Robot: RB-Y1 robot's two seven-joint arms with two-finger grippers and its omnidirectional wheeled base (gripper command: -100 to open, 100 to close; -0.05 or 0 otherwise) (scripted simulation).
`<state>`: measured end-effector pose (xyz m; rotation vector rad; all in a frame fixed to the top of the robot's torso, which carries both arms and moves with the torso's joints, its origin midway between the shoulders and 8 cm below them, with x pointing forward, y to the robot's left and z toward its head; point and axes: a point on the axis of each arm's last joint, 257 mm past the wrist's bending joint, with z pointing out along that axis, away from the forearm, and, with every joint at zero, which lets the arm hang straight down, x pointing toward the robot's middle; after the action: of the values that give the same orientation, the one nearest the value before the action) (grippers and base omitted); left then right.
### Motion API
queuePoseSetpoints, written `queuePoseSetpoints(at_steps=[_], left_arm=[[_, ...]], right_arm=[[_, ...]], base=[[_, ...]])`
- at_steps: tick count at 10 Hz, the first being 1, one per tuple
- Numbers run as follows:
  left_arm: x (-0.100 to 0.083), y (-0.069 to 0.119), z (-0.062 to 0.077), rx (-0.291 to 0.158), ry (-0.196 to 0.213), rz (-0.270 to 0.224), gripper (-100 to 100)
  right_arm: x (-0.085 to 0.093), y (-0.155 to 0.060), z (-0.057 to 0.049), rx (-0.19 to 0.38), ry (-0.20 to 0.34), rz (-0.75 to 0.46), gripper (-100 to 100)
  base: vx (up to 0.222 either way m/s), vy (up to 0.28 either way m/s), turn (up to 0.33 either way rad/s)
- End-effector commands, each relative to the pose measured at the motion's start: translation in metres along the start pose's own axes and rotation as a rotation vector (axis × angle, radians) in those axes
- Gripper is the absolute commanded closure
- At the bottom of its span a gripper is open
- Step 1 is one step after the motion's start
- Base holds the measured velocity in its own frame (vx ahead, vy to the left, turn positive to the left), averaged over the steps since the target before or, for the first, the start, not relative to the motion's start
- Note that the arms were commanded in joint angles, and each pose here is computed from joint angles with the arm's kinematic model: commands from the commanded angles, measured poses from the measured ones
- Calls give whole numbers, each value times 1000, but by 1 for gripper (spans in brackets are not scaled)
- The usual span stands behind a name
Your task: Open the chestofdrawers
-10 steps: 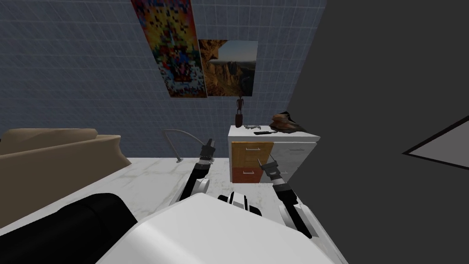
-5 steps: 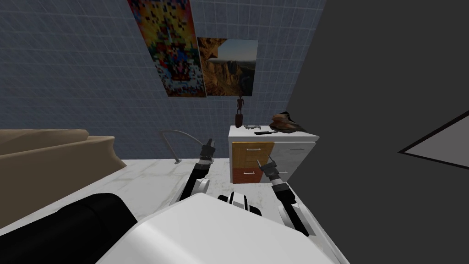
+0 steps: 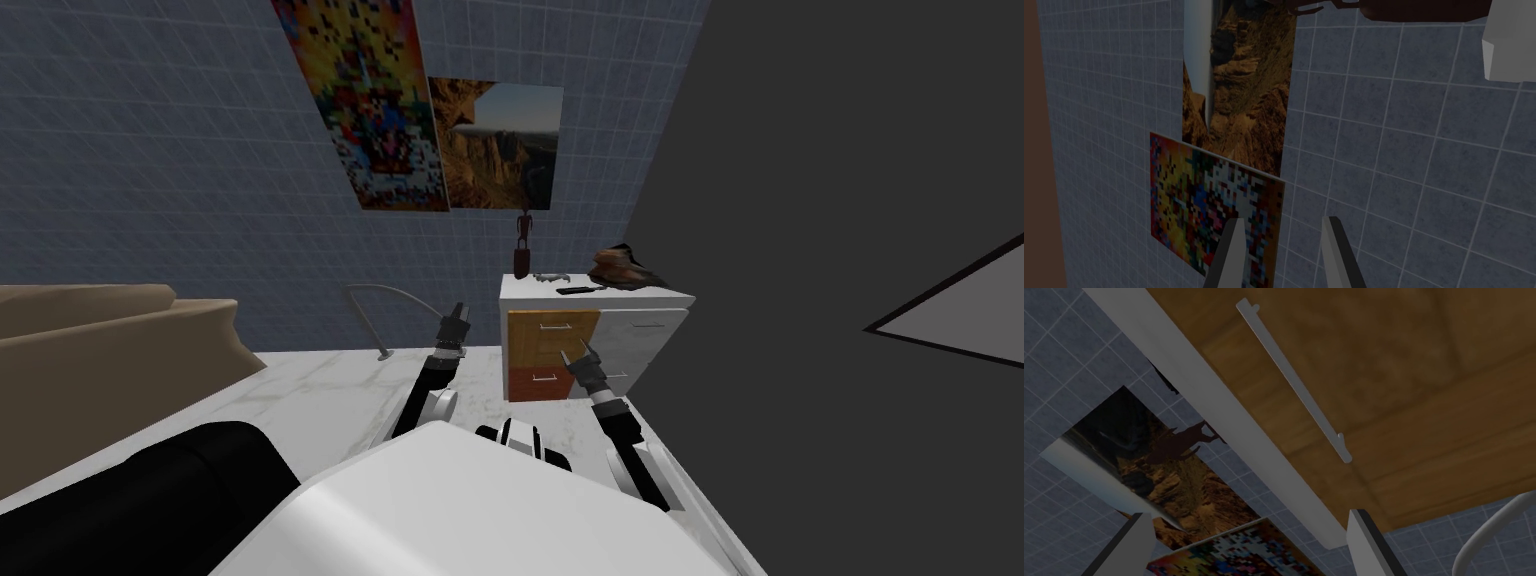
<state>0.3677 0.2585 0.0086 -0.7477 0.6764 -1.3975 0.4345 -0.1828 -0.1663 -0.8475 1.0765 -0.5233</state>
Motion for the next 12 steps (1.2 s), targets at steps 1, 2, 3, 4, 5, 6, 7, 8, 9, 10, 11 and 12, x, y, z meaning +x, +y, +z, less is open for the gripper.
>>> queuePoseSetpoints(at_steps=[1,2,3,4,5,6,7,8,9,10,11,12], left_arm=[[0,0,0,0,0,0,0],[0,0,0,0,0,0,0],[0,0,0,0,0,0,0],[0,0,0,0,0,0,0],[0,0,0,0,0,0,0],[0,0,0,0,0,0,0],[0,0,0,0,0,0,0],[0,0,0,0,0,0,0],[0,0,0,0,0,0,0],[0,0,0,0,0,0,0],[0,0,0,0,0,0,0],[0,0,0,0,0,0,0]], right_arm=[[3,8,1,-17,3,-91,-100],[5,16,1,-32,5,-130,-100],[5,16,1,-32,4,-157,-100],[5,16,1,-33,4,-173,-100],[7,23,1,-47,4,-216,-100],[7,23,1,-47,4,-242,-100],[9,31,1,-60,3,-276,-100],[9,31,1,-60,2,-306,-100],[9,31,1,-60,2,-316,-100],[10,37,2,-72,0,-357,-100],[10,37,2,-72,-1,-379,-100],[11,44,2,-82,-3,-411,-100]], base=[[16,39,-46],[24,53,-73],[37,50,-41],[17,24,5],[14,27,-70],[19,29,-36],[34,37,-54],[30,41,-30],[13,24,4],[33,27,-49],[23,30,-37],[25,36,-53]])
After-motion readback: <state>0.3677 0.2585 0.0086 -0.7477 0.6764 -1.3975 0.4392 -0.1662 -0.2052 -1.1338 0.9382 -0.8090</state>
